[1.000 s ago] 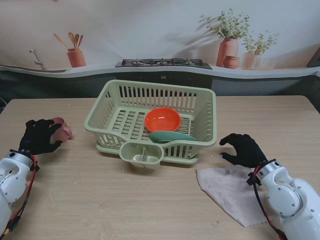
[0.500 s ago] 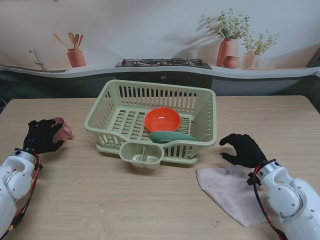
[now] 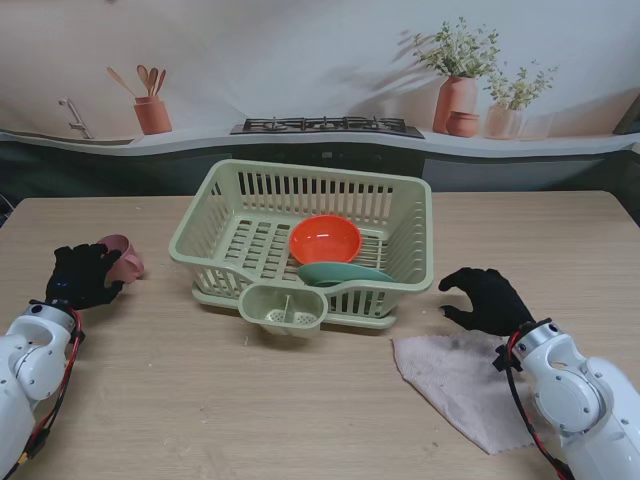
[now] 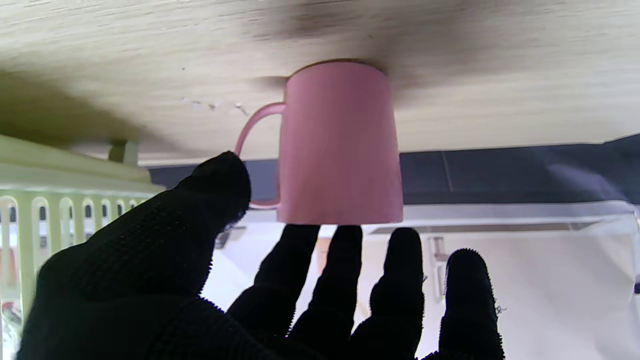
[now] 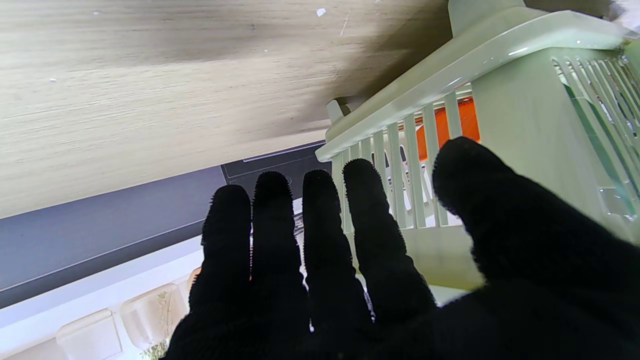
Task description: Clear dishes and wipe the table
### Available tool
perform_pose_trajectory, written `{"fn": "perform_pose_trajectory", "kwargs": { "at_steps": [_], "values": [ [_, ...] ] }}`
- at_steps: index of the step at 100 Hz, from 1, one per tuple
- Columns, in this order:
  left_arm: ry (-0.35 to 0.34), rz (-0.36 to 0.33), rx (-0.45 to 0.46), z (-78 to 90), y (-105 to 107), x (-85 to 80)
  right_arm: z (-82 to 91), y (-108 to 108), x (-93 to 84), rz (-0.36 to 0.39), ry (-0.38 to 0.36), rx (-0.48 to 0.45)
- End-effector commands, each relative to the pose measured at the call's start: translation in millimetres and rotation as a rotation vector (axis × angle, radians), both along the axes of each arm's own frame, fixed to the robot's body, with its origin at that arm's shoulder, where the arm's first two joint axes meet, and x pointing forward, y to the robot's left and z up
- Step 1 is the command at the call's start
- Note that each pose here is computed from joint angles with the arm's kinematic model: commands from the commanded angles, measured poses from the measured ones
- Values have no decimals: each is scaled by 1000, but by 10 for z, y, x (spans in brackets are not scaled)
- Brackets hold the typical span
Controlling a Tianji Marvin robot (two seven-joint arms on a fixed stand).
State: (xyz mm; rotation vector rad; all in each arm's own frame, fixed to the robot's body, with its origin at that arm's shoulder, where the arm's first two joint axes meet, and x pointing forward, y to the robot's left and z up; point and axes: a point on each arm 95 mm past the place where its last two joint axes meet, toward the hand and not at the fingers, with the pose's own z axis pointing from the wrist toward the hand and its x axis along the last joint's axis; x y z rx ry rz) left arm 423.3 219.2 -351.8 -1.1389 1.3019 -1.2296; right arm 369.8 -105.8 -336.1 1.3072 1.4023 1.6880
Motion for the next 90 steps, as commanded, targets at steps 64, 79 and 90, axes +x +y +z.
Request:
{"fn": "perform_pose_trajectory", "kwargs": {
  "at_steps": [64,79,90],
  "values": [
    [23,22,36,-136,-39,130,-10,13,-17,9,9,-4],
    [25,26,47,-169,-44,145,-7,13,-16,9,6,-3],
    [22,29,51,-188,-45,145,-7,13,-16,8,6,-2]
  ]
}}
